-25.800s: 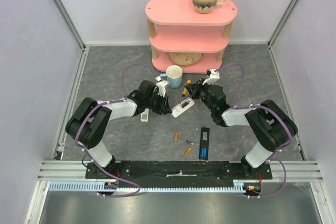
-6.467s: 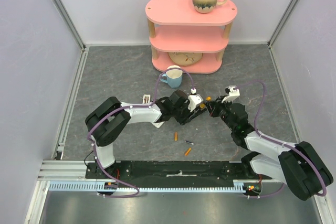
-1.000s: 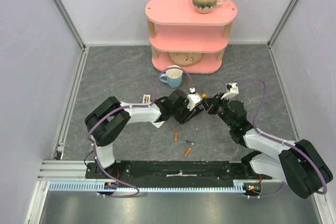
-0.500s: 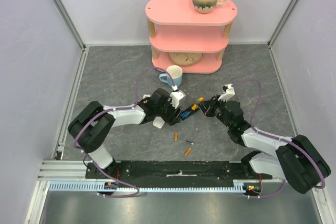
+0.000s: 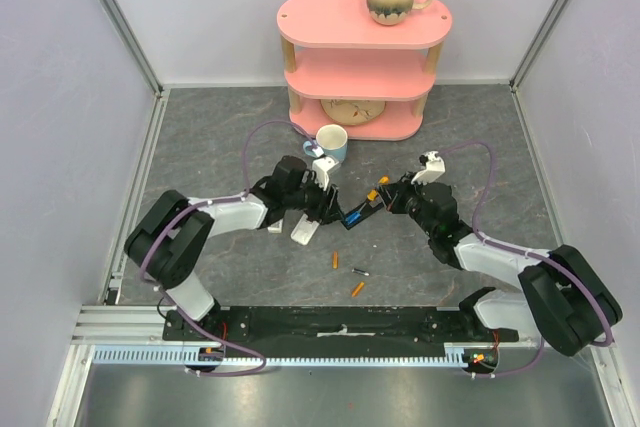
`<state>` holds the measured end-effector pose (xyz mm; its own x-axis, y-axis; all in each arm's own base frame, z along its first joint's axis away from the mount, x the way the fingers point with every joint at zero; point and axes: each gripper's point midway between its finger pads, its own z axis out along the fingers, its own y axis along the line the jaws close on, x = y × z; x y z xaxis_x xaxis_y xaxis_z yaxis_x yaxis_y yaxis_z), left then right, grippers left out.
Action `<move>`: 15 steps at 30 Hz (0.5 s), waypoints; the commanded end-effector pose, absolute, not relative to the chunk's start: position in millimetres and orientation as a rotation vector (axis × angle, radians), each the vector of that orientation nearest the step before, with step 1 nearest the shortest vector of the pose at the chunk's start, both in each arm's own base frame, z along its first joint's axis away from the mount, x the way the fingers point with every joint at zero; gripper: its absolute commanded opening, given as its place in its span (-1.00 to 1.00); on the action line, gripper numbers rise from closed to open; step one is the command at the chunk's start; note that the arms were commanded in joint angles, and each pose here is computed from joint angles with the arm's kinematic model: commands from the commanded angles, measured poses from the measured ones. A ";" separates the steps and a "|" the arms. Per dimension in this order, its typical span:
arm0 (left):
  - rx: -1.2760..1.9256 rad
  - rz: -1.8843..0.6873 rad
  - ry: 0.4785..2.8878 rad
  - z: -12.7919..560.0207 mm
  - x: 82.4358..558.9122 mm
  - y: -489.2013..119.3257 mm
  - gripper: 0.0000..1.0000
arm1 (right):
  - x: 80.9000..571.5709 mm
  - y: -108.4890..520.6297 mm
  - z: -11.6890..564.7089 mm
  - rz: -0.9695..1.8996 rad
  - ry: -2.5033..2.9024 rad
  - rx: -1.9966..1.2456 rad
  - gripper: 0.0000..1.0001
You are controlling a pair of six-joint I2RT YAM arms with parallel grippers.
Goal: Unload the batteries from the remote control
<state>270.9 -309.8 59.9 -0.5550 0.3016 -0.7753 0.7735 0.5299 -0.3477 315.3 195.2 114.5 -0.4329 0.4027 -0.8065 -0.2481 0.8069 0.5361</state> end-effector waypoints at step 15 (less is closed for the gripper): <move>0.746 -1.120 2.224 49.7 286.4 -338.3 0.08 | 323.1 188.1 110.9 0.658 1.867 0.109 -1.00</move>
<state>278.4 -329.0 43.2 -0.6856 0.2554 -0.6817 0.6952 0.5076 -0.5090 317.6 188.6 109.0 -0.4232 0.3805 -0.8223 -0.2268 0.8342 0.5027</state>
